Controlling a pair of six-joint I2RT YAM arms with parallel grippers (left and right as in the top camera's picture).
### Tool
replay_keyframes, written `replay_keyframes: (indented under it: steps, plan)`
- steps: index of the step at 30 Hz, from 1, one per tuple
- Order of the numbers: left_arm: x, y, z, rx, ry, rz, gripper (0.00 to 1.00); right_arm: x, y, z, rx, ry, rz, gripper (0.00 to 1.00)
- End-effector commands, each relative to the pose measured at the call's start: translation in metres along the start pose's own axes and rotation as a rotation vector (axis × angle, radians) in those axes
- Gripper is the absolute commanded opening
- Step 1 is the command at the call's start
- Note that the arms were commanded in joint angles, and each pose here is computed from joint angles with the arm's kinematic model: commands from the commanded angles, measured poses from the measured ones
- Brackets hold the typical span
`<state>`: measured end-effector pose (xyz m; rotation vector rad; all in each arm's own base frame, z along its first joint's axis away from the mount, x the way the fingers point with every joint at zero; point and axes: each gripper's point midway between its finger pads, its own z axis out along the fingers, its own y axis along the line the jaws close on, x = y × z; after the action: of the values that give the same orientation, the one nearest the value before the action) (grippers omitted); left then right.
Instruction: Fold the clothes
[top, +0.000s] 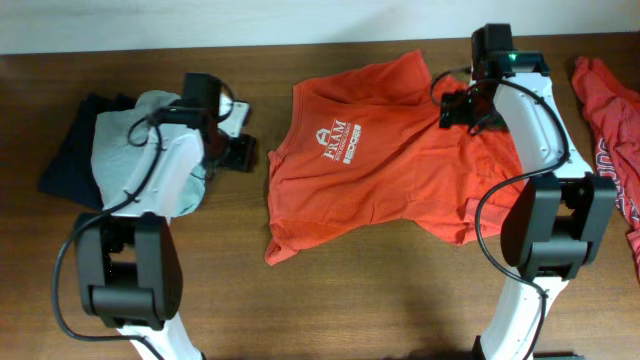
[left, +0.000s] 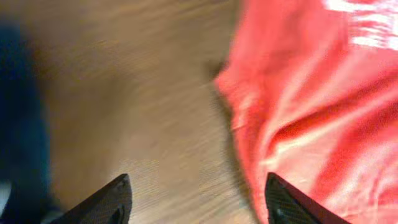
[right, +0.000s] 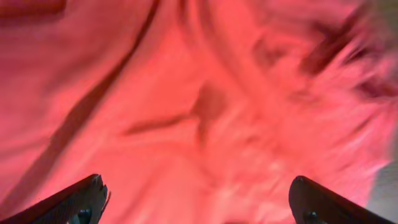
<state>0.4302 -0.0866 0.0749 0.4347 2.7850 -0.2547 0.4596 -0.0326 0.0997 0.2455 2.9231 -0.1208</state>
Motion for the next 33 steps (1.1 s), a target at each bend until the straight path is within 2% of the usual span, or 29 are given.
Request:
replay_keyframes:
  steps: [1,8,12,19,20,22,24,25,27,29,33]
  plan:
    - [-0.024,-0.04,-0.004,0.069,-0.089,0.295,0.72,0.016,0.034,-0.012,-0.212,0.078,0.042,0.98]
    - [-0.04,-0.065,0.041,0.067,-0.121,0.371,0.73,0.054,0.045,-0.021,-0.288,0.236,0.035,0.97]
    - [-0.029,-0.06,0.07,0.058,-0.066,0.352,0.73,0.066,0.049,-0.026,-0.33,0.279,-0.036,0.93]
    - [-0.009,-0.056,0.1,0.072,0.011,0.339,0.72,0.067,0.054,-0.03,-0.361,0.282,-0.035,0.93]
    - [-0.008,-0.056,0.101,0.073,0.014,0.338,0.67,0.067,0.054,-0.031,-0.361,0.281,-0.035,0.93]
    - [-0.008,-0.056,0.103,0.071,0.016,0.338,0.4,0.066,0.054,-0.031,-0.362,0.274,-0.036,0.93]
    - [-0.011,-0.048,0.104,0.024,0.012,0.293,0.01,0.064,0.054,-0.03,-0.362,0.269,-0.036,0.93]
    - [-0.013,-0.041,0.104,-0.016,0.01,0.256,0.01,0.064,0.054,-0.03,-0.363,0.266,-0.037,0.93]
    - [-0.017,-0.002,0.1,-0.207,0.001,0.083,0.0,0.063,0.053,-0.029,-0.356,0.262,-0.037,0.93]
    - [-0.014,0.028,0.093,-0.327,-0.008,-0.066,0.0,0.062,0.048,-0.027,-0.323,0.259,-0.04,0.93]
    - [-0.005,0.072,0.084,-0.38,-0.022,-0.291,0.0,0.06,0.034,-0.023,-0.247,0.249,-0.044,0.94]
